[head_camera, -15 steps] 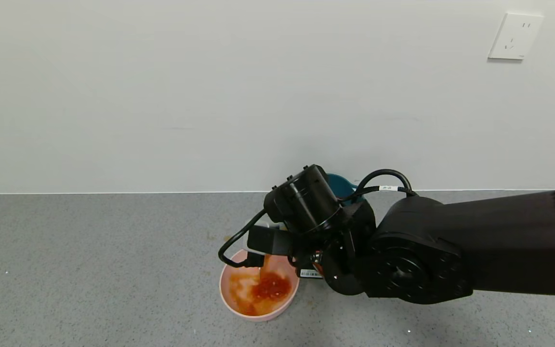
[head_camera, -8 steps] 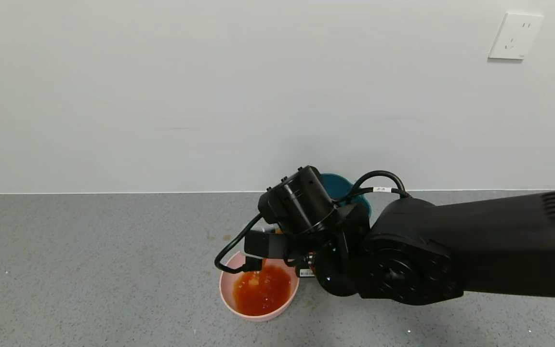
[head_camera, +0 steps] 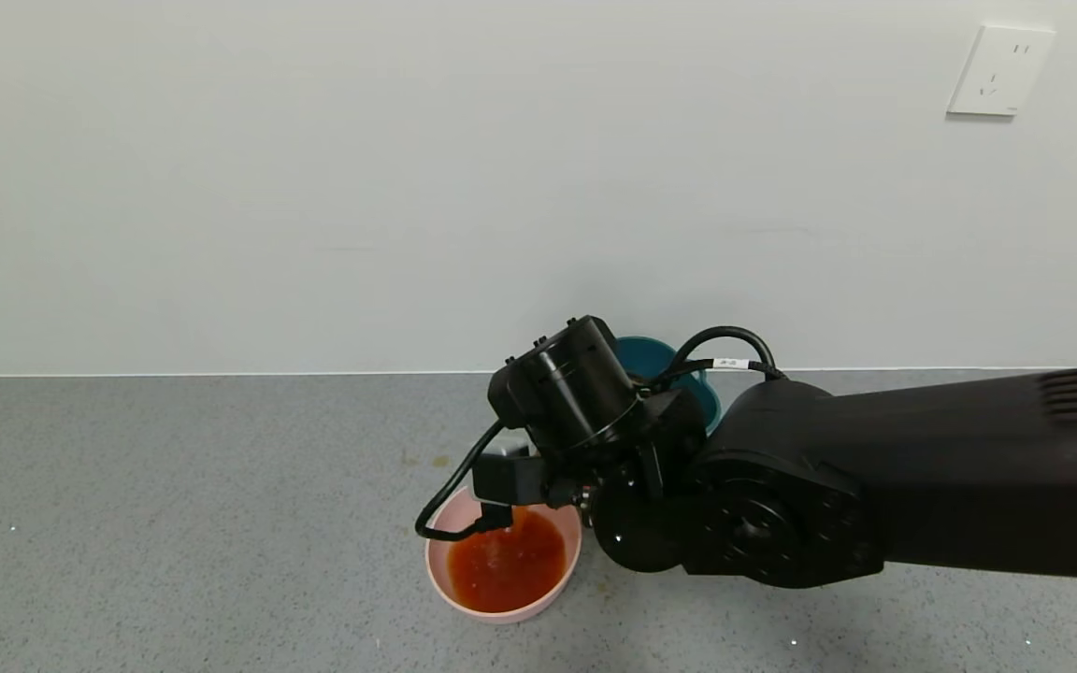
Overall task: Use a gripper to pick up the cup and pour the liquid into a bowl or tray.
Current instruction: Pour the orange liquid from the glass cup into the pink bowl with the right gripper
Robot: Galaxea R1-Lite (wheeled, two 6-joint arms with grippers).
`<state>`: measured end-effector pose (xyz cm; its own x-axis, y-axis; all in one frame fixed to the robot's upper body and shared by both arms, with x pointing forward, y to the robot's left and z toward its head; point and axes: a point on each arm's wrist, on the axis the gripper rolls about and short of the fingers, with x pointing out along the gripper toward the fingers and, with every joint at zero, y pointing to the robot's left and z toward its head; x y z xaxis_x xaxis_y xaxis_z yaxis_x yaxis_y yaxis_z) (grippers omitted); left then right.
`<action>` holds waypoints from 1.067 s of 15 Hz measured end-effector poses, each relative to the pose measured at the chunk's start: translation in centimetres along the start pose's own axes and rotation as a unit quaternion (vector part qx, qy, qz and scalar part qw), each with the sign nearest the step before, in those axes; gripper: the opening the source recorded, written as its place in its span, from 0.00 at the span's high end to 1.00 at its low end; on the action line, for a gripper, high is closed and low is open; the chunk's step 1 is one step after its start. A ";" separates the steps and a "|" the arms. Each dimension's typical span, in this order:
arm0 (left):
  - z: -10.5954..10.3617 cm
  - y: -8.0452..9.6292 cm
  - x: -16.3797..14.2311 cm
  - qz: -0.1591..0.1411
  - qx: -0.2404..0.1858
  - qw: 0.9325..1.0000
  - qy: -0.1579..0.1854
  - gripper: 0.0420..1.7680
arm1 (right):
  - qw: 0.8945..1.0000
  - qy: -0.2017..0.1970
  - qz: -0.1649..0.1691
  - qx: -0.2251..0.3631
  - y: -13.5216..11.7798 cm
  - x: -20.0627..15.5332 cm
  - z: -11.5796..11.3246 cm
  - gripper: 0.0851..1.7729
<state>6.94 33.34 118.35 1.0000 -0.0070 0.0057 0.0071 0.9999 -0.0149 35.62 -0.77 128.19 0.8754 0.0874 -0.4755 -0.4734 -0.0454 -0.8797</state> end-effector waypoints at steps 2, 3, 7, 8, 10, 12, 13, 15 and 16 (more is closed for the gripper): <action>0.0 0.0 0.0 0.000 0.000 1.000 0.000 0.03 | 1.000 0.013 -0.008 -0.019 0.0 0.1 0.2 0.26; 0.0 0.0 0.0 0.000 0.000 1.000 0.000 0.03 | 0.999 0.017 -0.010 -0.029 0.0 0.1 0.3 0.26; 0.0 0.0 0.0 0.000 0.000 1.000 0.000 0.03 | 0.997 0.032 -0.008 -0.065 0.2 0.3 0.5 0.26; 0.0 0.0 0.0 0.000 0.000 1.000 0.000 0.03 | 0.997 0.034 -0.003 -0.073 0.3 0.2 0.6 0.26; 0.0 0.0 0.0 0.000 0.000 1.000 0.000 0.03 | 0.996 0.034 0.004 -0.087 0.3 -0.1 0.9 0.26; 0.0 0.0 0.0 0.000 0.000 1.000 0.000 0.03 | 0.994 0.031 0.003 -0.107 0.1 -0.3 1.3 0.26; 0.0 0.0 0.0 0.000 0.000 1.000 0.000 0.03 | 0.992 0.031 0.001 -0.119 0.1 -0.3 1.4 0.26; 0.0 0.0 0.0 0.000 0.000 1.000 0.000 0.03 | 0.987 0.047 -0.007 -0.152 -0.1 -0.3 1.6 0.26; 0.0 0.0 0.0 0.000 0.000 1.000 0.000 0.03 | 0.984 0.050 -0.009 -0.171 -0.1 -0.4 1.7 0.26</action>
<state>6.94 33.34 118.34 1.0000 -0.0068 0.0053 0.0069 0.9999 -0.0149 35.18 0.90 128.47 0.8970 -0.0053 -0.4420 -0.4110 -0.3784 -0.8294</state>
